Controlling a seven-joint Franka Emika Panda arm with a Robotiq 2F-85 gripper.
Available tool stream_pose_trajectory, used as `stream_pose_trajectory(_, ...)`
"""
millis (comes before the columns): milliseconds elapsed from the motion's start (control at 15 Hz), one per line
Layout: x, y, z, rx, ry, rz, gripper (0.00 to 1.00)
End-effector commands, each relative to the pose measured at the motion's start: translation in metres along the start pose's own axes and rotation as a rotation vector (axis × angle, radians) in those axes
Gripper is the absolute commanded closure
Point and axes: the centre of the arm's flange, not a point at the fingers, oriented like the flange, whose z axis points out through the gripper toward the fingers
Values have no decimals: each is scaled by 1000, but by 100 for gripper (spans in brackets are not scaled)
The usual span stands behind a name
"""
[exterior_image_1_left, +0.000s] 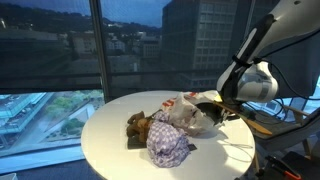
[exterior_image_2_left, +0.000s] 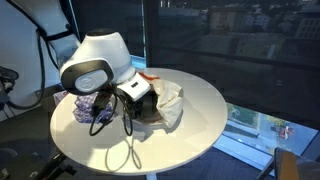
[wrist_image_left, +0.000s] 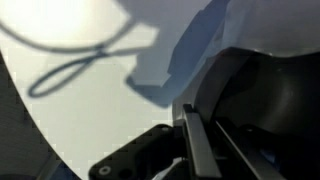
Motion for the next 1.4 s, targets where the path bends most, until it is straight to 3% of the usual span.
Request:
stream_pose_trajectory(0, -21, 12, -73, 27, -15, -18, 97)
stream_pose_trajectory(267, -24, 8, -79, 58, 39, -55, 97)
stream_pose_trajectory(667, -11, -5, -105, 218, 171, -320, 97)
stream_pose_trajectory(1067, -1, -15, -155, 377, 276, -554, 97)
stream_pose_trajectory(1333, -8, -24, -192, 461, 233, -753, 97)
